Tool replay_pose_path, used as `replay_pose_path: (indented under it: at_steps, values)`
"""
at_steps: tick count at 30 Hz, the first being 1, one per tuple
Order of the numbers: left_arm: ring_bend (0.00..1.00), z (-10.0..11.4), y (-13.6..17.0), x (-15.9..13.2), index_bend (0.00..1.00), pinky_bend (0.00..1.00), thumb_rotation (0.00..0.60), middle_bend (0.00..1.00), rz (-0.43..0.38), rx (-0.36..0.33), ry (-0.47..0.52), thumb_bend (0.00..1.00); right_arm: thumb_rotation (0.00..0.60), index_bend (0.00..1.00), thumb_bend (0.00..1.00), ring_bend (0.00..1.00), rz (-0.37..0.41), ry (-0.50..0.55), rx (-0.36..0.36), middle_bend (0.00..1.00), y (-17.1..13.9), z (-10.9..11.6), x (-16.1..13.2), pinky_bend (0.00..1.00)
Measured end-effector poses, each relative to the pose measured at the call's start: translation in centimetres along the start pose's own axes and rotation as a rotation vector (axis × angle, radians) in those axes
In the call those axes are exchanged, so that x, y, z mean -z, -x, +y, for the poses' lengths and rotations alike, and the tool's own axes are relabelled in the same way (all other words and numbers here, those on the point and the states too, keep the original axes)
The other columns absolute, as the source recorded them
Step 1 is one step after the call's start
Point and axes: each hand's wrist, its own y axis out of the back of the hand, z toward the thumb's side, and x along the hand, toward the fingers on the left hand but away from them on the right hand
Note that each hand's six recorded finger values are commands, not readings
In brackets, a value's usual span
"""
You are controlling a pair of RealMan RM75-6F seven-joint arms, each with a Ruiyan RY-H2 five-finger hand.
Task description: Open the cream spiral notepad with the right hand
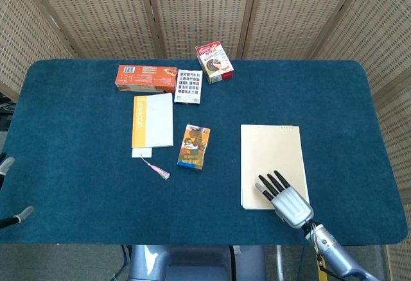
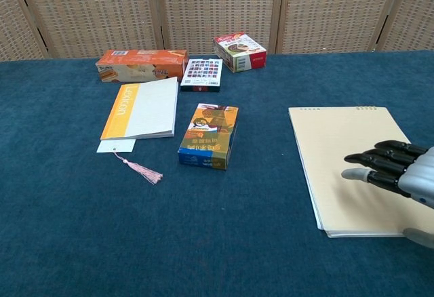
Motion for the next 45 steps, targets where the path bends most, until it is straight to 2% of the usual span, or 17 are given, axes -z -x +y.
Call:
replay_pose_path:
  at_steps: [23,33,45]
  values:
    - [0.00,-0.1,-0.1,0.0,0.00,0.00,0.600,0.00,0.001,0.009,0.000,0.00,0.600,0.01,0.40,0.00,0.011,-0.021,-0.014,0.00,0.1,-0.5,-1.1,0.00]
    - [0.00,0.0,-0.1,0.1,0.00,0.00,0.600,0.00,0.004,0.008,0.004,0.00,0.600,0.01,0.42,0.00,-0.007,-0.025,-0.026,0.00,0.5,-1.2,-0.7,0.00]
    - [0.00,-0.1,-0.1,0.1,0.00,0.00,0.600,0.00,0.004,0.010,0.004,0.00,0.600,0.01,0.52,0.00,-0.031,-0.032,-0.011,0.00,1.0,-1.2,-0.3,0.00]
